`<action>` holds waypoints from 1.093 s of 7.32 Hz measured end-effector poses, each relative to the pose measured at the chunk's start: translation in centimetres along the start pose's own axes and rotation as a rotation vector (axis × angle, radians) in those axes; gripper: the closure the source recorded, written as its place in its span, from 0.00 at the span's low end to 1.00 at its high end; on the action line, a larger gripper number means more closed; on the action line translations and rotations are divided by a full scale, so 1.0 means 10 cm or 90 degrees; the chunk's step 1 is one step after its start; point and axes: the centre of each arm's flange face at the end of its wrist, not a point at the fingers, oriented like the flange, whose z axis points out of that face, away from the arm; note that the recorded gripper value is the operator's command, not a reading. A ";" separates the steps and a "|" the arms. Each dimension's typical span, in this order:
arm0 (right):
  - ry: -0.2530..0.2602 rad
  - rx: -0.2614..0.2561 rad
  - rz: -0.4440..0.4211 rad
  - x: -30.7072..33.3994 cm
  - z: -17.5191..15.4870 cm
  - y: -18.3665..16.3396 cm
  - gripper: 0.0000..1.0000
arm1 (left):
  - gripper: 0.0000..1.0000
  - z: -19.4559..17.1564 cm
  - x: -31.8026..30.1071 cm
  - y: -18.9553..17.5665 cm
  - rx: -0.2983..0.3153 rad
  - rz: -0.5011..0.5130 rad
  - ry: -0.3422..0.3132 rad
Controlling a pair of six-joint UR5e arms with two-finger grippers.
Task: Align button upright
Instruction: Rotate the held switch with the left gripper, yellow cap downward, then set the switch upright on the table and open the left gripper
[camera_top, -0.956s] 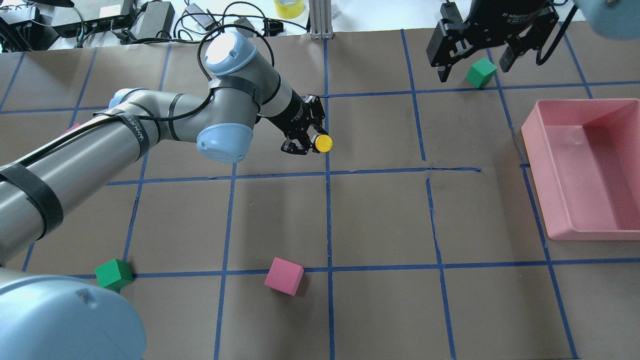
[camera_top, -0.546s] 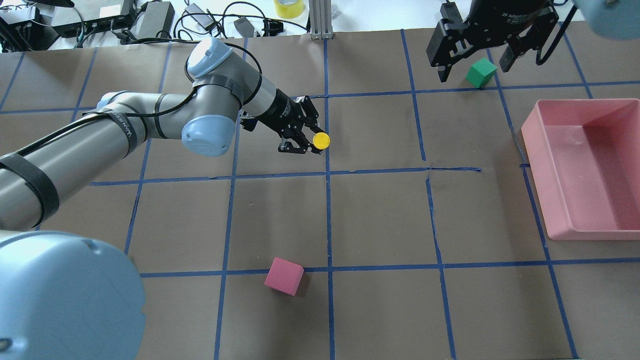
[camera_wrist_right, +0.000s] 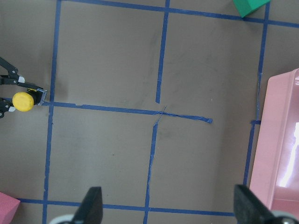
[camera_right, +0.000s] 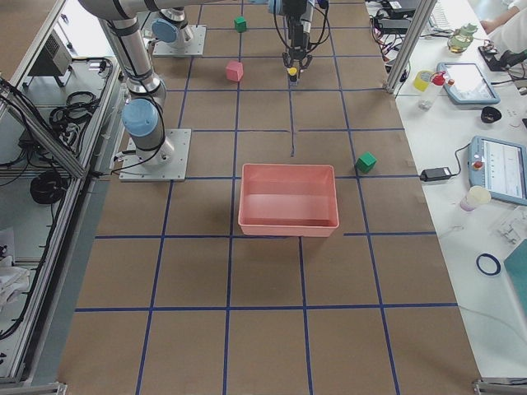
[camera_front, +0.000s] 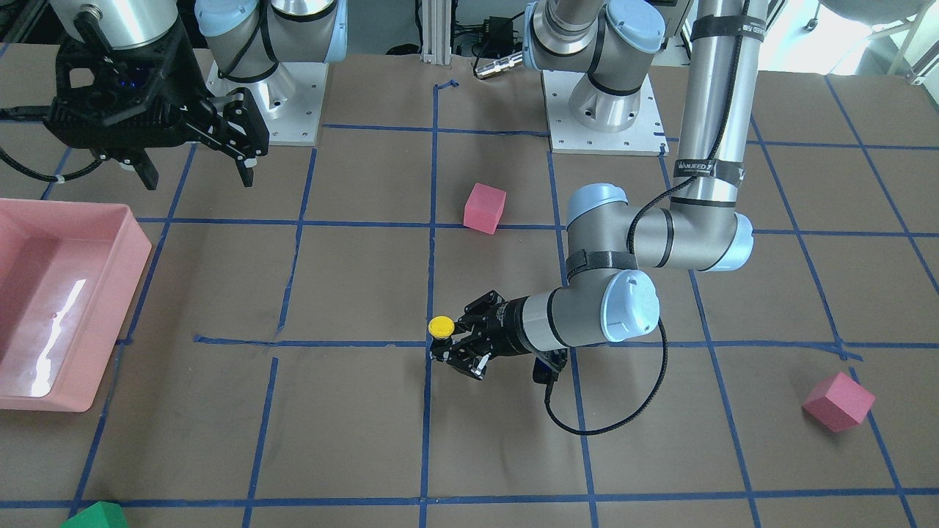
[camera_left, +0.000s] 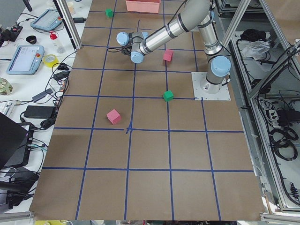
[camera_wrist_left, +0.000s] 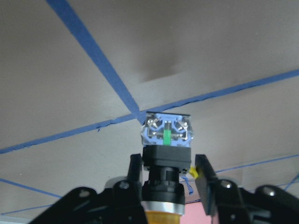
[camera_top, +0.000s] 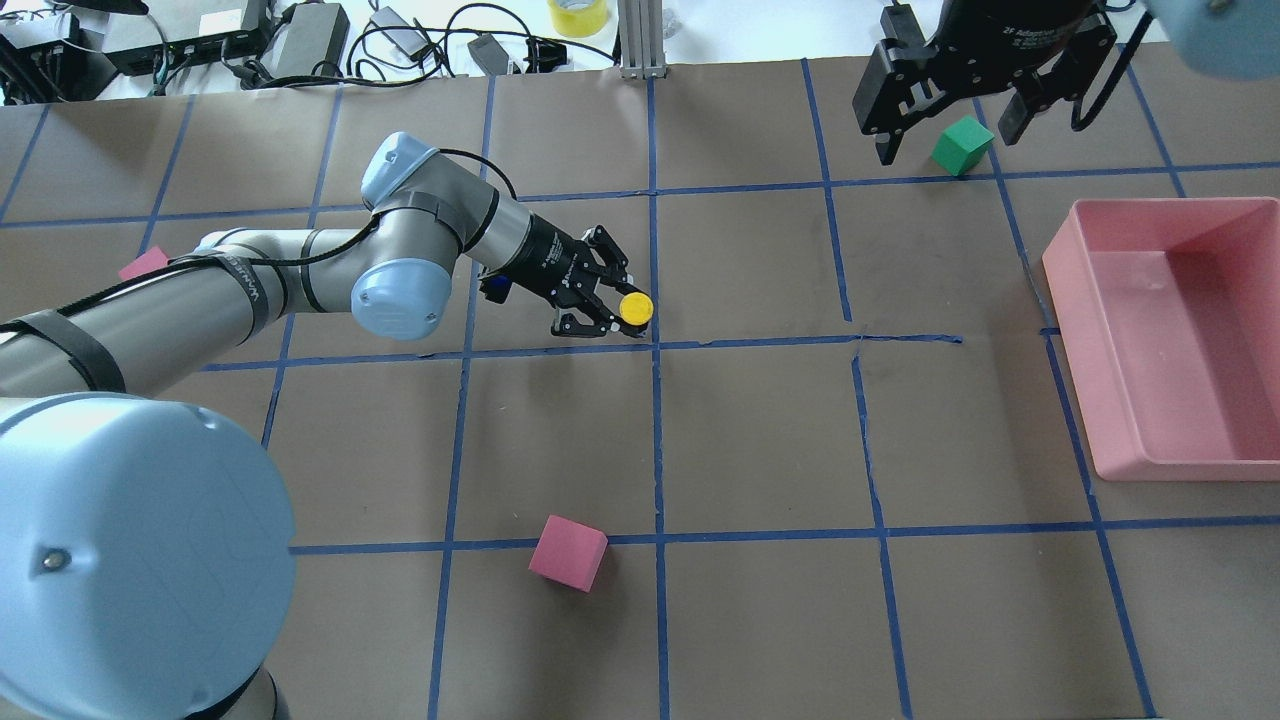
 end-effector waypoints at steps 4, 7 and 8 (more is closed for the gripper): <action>0.000 -0.004 0.000 0.00 0.03 -0.02 0.00 | 0.00 0.11 0.02 -0.12 -0.004 -0.004 -0.009; 0.000 -0.006 0.000 0.00 0.05 -0.02 0.00 | 0.00 -0.21 0.21 0.13 0.014 0.033 0.024; 0.000 -0.006 0.000 0.00 0.05 -0.02 0.00 | 0.00 -0.44 0.31 0.29 0.043 0.053 0.035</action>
